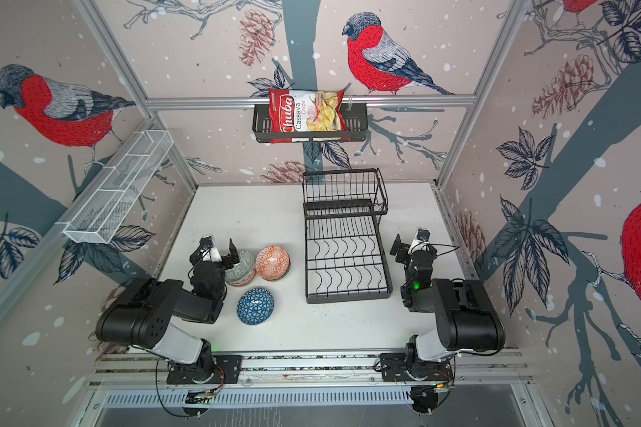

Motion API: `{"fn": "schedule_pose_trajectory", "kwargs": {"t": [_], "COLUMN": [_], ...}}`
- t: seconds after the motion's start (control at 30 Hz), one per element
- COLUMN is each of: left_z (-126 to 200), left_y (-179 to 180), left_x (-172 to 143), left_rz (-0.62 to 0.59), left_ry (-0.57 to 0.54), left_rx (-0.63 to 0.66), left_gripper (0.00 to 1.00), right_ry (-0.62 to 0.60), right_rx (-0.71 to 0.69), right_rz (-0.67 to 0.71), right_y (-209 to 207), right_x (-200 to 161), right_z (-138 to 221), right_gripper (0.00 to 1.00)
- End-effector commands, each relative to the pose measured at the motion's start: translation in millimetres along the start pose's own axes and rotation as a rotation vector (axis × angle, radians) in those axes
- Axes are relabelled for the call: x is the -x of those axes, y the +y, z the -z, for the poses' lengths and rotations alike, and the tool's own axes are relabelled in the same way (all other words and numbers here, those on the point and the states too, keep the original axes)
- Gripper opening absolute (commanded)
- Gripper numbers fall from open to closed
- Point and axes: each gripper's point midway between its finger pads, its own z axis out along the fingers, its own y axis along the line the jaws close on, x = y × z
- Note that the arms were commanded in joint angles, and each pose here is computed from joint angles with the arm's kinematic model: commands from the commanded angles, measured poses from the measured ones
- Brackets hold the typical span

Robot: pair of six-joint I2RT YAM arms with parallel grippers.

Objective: Load bowls into a dish rack
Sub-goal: Pick up the bowl from the stack of bowls.

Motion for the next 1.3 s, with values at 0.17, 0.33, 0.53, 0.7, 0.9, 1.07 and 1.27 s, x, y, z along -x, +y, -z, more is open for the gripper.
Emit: {"fn": "schedule_pose_trajectory", "kwargs": {"t": [0.17,0.33,0.53,0.7,0.9,1.07,1.27], "left_z": [4.7,2.6,6.2,6.5,8.1,9.3,9.2], "left_y": [5.2,6.4,8.0,13.1,12.0,18.4,14.9], "left_x": [23.0,26.5,32.3,38.7,50.5,61.0,65.4], "left_rz": [0.031,0.019,0.026,0.045,0.092,0.152,0.213], "left_ry": [-0.078,-0.059,-0.041,-0.004,0.023,0.039,0.093], "left_rx": [0.025,0.046,0.048,0.08,0.071,0.108,0.094], "left_gripper": [0.98,0.98,0.99,0.99,0.98,0.99,0.98], "right_ry": [-0.03,-0.022,-0.033,-0.05,-0.049,-0.017,0.054], "right_rx": [-0.024,-0.051,-0.046,-0.063,-0.078,-0.079,-0.031], "right_rz": [0.01,-0.001,-0.028,-0.07,-0.128,-0.175,-0.17], "right_y": [-0.6,-4.3,-3.0,-4.6,-5.1,-1.7,19.1], "right_x": [18.3,23.2,36.1,50.7,64.5,70.8,73.1], "right_z": [4.6,7.5,14.7,23.3,32.4,36.3,34.6], "right_gripper": [1.0,1.0,0.99,1.0,0.99,1.0,1.0]}}
